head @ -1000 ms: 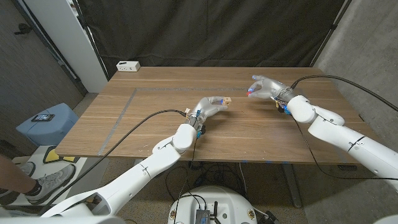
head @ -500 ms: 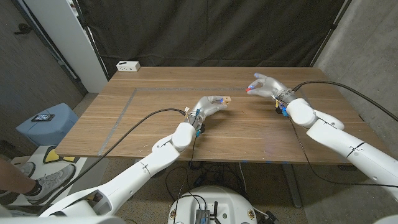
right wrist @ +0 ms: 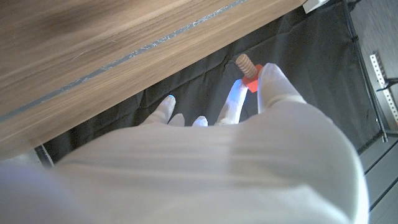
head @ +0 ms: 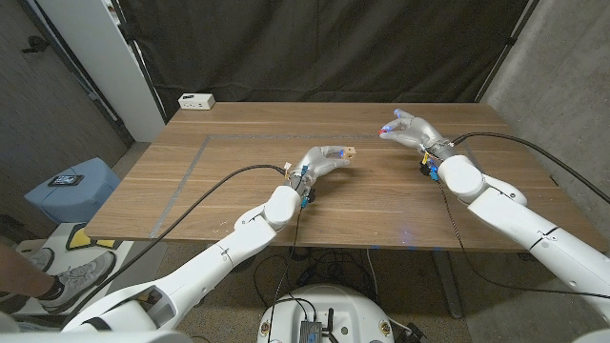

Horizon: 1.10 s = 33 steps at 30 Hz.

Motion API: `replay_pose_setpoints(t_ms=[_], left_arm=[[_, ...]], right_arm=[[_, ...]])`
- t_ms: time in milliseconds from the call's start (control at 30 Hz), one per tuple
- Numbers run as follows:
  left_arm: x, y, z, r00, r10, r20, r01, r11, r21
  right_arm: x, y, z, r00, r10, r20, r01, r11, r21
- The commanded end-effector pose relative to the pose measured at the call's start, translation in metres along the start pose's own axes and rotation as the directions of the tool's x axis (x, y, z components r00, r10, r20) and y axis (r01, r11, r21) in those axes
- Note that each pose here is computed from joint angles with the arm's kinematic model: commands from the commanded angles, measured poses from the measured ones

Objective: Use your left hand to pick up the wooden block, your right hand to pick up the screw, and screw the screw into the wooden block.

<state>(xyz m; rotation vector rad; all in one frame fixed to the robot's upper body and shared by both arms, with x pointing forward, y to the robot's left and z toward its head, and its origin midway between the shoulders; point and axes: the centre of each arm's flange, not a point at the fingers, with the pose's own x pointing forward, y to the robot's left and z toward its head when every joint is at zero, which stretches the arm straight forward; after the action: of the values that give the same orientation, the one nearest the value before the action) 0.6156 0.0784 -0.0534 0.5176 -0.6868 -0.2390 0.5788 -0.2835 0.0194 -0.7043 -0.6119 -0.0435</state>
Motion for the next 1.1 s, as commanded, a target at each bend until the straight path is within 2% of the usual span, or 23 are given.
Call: replay_pose_setpoints(t_ms=[33, 433, 833, 1100], left_arm=[[0.004, -0.004, -0.004, 1.000, -0.005, 0.007, 0.005, 1.000, -0.027], [0.010, -0.004, -0.005, 1.000, 0.001, 0.014, 0.000, 0.999, -0.048], [0.015, -0.005, -0.007, 1.000, -0.005, 0.010, 0.006, 0.997, -0.075], [0.018, -0.007, -0.008, 1.000, -0.013, 0.008, 0.014, 0.996, -0.089]], right_arm=[[-0.007, 0.007, 0.002, 0.998, -0.063, -0.018, 0.065, 0.984, 0.166], [-0.011, 0.019, 0.003, 0.991, -0.132, -0.019, 0.131, 0.941, 0.312], [-0.016, 0.040, 0.003, 0.978, -0.206, -0.041, 0.202, 0.870, 0.450], [-0.016, 0.054, 0.004, 0.973, -0.226, -0.049, 0.219, 0.830, 0.514]])
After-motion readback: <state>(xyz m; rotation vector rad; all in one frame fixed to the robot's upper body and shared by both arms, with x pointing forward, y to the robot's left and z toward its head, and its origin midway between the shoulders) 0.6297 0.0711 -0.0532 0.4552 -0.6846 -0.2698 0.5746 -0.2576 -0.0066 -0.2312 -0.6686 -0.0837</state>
